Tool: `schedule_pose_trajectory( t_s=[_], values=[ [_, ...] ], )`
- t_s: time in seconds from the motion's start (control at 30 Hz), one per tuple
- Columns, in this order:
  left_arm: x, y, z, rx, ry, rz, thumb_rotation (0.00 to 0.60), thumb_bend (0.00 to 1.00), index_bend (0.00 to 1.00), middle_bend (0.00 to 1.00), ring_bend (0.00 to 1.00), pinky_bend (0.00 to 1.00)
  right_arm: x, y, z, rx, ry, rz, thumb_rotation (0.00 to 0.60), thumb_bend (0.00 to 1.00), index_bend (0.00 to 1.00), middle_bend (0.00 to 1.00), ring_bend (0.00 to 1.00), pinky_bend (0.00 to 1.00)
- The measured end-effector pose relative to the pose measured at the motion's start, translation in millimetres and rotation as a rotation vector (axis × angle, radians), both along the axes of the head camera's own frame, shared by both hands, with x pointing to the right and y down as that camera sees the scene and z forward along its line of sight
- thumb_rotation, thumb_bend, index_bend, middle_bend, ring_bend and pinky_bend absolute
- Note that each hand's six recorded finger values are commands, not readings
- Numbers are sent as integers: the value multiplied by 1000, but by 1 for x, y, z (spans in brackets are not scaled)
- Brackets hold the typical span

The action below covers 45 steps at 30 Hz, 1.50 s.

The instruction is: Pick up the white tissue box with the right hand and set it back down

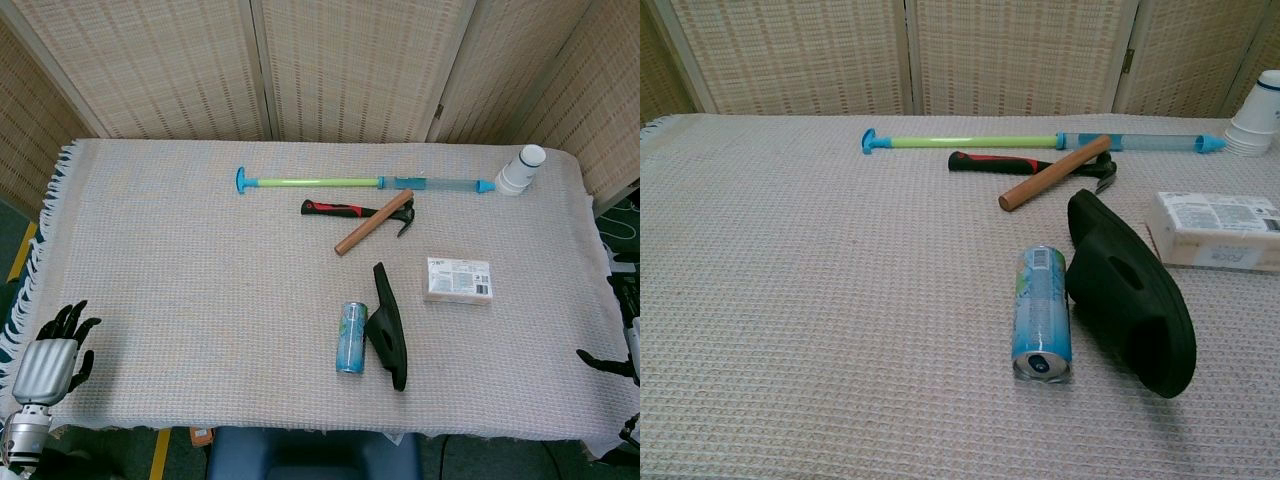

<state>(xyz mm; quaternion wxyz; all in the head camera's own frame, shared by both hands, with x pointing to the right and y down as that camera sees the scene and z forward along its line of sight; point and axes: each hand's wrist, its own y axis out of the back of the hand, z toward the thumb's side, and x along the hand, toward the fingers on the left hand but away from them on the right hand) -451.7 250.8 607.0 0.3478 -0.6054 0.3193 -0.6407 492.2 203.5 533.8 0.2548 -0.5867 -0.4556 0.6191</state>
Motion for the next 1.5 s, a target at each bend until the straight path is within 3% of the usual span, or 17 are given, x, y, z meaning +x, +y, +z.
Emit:
schedule_pose_trajectory(
  t_s=[0.8, 1.0, 1.1, 1.27, 1.5],
  values=[
    [9, 3, -1, -8, 16, 20, 600, 531, 226, 0, 0, 184, -18, 2, -2, 43, 65, -83, 600, 0, 0, 50, 73, 0],
    [11, 4, -4, -9, 32, 23, 600, 531, 226, 0, 0, 184, -42, -20, 2, 67, 63, -168, 600, 0, 0, 50, 71, 0],
    [11, 3, -8, 2, 41, 21, 600, 531, 226, 0, 0, 184, -59, -41, 15, 34, 69, -221, 600, 0, 0, 49, 71, 0],
    [8, 1, -16, 24, 50, 7, 600, 531, 226, 0, 0, 184, -95, -76, 56, -113, 105, -312, 600, 0, 0, 50, 69, 0],
    [5, 0, -23, 38, 64, -7, 600, 531, 226, 0, 0, 184, -139, -110, 107, -278, 142, -331, 600, 0, 0, 50, 69, 0]
  ],
)
